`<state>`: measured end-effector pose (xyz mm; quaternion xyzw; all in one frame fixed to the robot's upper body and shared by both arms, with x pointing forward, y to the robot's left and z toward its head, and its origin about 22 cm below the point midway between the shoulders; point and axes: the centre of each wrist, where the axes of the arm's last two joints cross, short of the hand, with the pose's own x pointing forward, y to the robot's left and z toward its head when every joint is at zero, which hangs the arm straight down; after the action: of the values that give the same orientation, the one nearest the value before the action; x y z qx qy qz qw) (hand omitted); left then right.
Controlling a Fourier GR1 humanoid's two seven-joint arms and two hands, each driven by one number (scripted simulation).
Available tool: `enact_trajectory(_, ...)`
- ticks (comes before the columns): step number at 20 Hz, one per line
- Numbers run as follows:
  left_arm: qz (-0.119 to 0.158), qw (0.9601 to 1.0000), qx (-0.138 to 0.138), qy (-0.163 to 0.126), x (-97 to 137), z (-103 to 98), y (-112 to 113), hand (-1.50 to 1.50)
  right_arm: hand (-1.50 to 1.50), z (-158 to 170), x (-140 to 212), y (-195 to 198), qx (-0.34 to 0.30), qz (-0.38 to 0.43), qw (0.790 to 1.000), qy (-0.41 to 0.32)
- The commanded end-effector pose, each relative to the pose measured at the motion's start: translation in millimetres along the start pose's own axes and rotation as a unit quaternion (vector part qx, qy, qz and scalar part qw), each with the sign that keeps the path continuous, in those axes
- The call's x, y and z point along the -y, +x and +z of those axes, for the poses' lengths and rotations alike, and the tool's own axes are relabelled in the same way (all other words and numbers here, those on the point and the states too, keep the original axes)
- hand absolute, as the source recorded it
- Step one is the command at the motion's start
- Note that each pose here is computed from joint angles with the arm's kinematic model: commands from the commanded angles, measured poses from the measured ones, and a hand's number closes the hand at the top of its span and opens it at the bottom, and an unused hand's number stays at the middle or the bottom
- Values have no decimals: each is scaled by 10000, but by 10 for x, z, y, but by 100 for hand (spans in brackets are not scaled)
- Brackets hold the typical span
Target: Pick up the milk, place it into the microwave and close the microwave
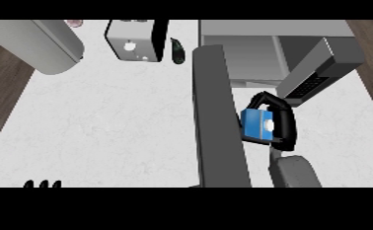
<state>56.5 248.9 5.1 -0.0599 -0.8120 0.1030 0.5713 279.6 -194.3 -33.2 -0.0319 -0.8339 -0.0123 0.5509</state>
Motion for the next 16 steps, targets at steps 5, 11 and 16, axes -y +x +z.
enact_trajectory(5, -13, 10000, -48, -20, -52, 224, 42, -150, 150, -385, -192, -262, -445, 667, 9966, -212)
enact_trajectory(11, -29, 10000, -10, -54, -151, 46, -35, -150, 150, -676, -298, -484, -685, 585, 9954, -334)
enact_trajectory(16, -9, 9999, -103, -93, -138, 44, -29, -150, 150, -931, 30, -495, -752, 980, 9911, -505)
